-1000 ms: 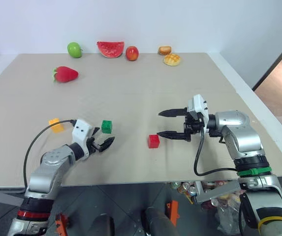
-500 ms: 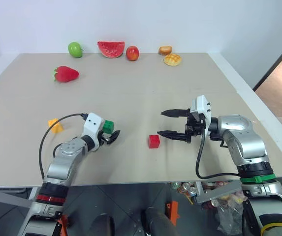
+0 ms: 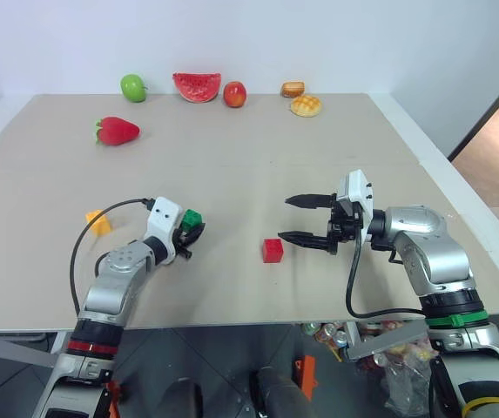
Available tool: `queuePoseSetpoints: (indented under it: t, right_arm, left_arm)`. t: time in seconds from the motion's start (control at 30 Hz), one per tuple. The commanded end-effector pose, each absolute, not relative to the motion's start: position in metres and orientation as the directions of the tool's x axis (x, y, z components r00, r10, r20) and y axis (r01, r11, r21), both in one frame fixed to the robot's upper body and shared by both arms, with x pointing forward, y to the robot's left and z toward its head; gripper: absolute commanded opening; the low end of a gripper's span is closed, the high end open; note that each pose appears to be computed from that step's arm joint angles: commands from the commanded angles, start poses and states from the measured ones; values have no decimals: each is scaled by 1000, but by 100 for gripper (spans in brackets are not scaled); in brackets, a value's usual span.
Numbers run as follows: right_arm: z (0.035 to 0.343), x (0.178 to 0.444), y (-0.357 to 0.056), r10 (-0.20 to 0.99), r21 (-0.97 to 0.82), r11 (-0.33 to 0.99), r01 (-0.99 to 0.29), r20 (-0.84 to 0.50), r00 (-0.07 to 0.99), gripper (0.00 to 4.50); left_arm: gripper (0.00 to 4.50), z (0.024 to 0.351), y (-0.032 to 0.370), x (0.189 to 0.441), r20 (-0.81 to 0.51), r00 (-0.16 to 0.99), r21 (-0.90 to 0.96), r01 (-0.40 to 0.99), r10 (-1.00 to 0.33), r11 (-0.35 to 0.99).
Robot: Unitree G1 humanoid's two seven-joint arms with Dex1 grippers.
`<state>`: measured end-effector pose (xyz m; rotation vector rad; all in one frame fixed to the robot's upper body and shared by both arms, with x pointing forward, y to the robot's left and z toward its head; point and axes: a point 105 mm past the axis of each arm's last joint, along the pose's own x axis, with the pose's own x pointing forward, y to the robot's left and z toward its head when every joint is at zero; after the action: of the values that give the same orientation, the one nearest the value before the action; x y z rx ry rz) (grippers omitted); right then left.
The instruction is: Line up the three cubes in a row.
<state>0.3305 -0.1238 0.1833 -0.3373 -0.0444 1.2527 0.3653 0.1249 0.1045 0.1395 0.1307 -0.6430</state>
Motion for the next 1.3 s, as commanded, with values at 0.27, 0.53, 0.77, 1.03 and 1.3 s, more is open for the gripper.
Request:
queuePoseSetpoints:
  t: [0.27, 0.53, 0.77, 1.03, 1.3]
  right_arm:
    - [198, 310, -143, 931, -275, 294, -915, -132, 339, 403]
    - [200, 286, -174, 901, -235, 363, -902, -159, 404, 403]
    - [195, 282, -186, 877, -232, 399, -887, -185, 443, 403]
    - [192, 285, -181, 876, -231, 405, -885, -178, 448, 403]
    - [192, 290, -181, 876, -235, 406, -883, -177, 449, 403]
  left_arm:
    - [134, 122, 95, 330, -251, 330, 284, 924, -910, 256]
    - [134, 115, 91, 348, -273, 221, 260, 954, -936, 150]
    - [134, 112, 73, 350, -228, 163, 223, 968, -960, 112]
    - [134, 104, 77, 347, -253, 147, 213, 973, -956, 93]
    - [134, 96, 86, 345, -263, 167, 204, 972, -950, 115]
